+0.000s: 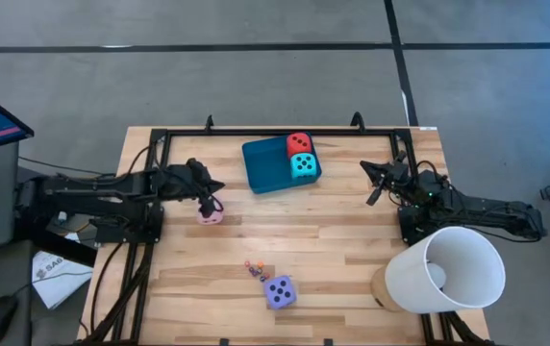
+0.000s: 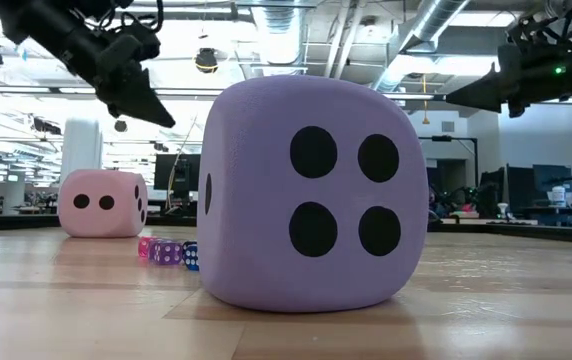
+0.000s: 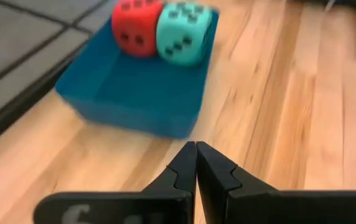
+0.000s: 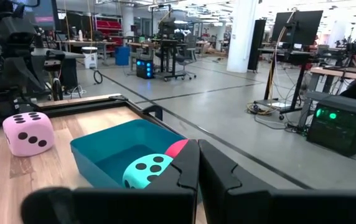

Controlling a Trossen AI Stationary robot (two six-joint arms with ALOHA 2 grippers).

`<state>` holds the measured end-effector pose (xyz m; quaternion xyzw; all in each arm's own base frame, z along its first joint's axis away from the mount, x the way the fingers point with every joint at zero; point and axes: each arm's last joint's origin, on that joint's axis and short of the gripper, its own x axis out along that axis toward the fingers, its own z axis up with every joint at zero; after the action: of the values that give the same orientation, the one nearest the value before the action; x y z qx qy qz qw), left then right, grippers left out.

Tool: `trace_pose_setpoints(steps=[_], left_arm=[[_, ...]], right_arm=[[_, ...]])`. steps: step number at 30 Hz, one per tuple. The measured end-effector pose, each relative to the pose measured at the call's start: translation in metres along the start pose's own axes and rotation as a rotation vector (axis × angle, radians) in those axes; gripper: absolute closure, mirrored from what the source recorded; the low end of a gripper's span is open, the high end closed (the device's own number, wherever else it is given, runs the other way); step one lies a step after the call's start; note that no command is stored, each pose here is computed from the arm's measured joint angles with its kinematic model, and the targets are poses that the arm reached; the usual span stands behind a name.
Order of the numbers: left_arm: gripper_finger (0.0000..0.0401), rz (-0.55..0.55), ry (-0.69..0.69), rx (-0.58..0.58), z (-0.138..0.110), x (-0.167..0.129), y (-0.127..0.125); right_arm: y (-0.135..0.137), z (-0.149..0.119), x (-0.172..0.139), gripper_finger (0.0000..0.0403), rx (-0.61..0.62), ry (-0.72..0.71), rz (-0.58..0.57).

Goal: Pick & Place Dice
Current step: Put the large pink dice into the blue bin

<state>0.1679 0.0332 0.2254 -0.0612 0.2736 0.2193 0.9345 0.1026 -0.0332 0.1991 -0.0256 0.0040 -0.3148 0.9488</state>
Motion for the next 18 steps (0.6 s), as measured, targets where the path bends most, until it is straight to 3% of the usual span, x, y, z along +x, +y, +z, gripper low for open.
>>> trace_pose_setpoints(steps=[10, 18], left_arm=[[0.0401, -0.030, 0.197, -0.097, 0.008, -0.012, -0.001], [0.0401, -0.033, 0.401, -0.011, 0.012, 0.000, -0.019]], right_arm=[[0.000, 0.000, 0.000, 0.0403, 0.001, 0.000, 0.000], [0.000, 0.001, 0.000, 0.0403, 0.005, -0.005, -0.002]])
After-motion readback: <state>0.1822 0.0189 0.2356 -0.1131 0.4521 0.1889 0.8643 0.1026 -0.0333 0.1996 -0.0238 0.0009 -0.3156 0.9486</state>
